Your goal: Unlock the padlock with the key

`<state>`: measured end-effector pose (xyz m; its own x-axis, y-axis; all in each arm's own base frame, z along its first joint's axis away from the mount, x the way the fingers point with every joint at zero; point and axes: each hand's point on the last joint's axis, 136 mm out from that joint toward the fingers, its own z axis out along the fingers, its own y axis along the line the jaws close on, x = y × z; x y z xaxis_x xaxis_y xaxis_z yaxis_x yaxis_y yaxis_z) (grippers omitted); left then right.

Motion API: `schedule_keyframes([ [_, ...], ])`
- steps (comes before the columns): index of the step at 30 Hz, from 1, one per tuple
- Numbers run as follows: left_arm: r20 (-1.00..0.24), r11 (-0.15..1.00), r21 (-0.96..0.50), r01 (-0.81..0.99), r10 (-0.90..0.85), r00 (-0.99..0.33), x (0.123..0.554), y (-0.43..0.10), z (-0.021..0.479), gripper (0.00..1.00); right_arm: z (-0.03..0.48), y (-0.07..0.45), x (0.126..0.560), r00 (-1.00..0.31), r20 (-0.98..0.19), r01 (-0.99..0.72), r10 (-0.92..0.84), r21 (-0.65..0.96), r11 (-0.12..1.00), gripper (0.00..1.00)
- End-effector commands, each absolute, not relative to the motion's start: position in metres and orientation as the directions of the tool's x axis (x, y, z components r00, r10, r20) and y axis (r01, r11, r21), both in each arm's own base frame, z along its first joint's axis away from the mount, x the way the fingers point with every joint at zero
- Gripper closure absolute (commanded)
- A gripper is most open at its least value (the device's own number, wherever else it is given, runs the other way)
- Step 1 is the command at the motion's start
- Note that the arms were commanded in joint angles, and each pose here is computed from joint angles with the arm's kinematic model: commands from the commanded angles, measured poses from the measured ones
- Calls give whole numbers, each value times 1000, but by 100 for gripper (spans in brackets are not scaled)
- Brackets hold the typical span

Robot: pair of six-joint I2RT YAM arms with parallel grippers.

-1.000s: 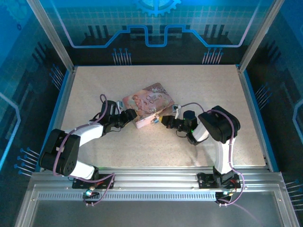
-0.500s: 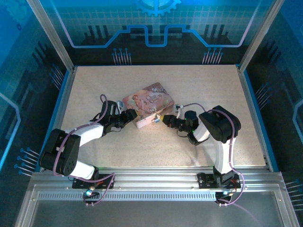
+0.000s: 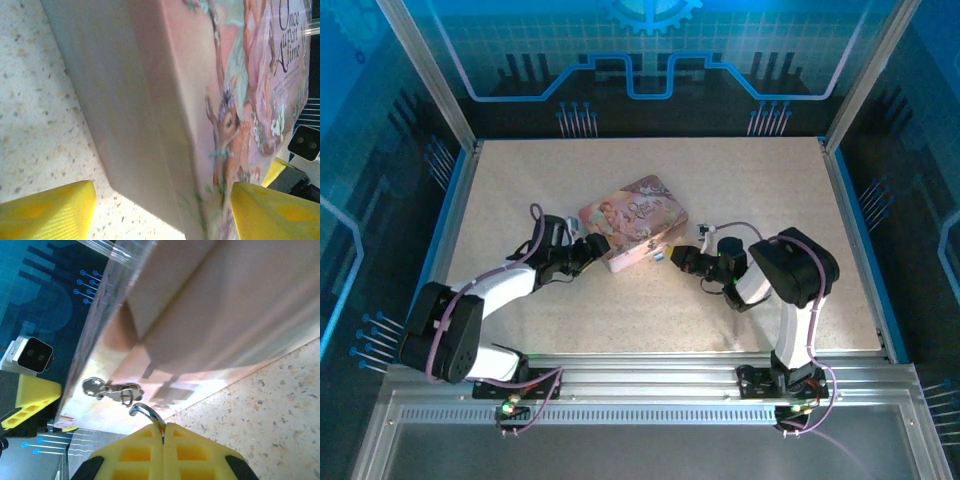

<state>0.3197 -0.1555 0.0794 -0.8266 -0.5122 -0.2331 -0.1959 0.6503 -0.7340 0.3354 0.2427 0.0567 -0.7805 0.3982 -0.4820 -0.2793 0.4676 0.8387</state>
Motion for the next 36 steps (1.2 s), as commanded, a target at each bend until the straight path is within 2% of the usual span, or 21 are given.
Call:
schedule_keyframes([
  [1,-250,680,-706,-201,-503,-827,308,-149,90,25,67,232,333,-760,-523,-303,385,810,503,100],
  [8,-342,716,-677,-171,-511,-789,303,-130,120,20,75,232,315,-802,-519,-311,295,786,534,100],
  [15,-403,740,-646,-185,-537,-741,298,-106,132,16,88,226,288,-834,-536,-351,132,699,624,100],
  [20,-411,745,-638,-195,-544,-732,296,-100,131,15,99,226,266,-847,-527,-387,67,700,600,100],
  [24,-416,753,-626,-203,-542,-730,295,-95,131,14,97,225,246,-884,-468,-374,-1,705,602,100],
  [36,-412,746,-628,-221,-559,-719,293,-89,130,11,69,206,215,-923,-378,-323,-75,654,684,99],
])
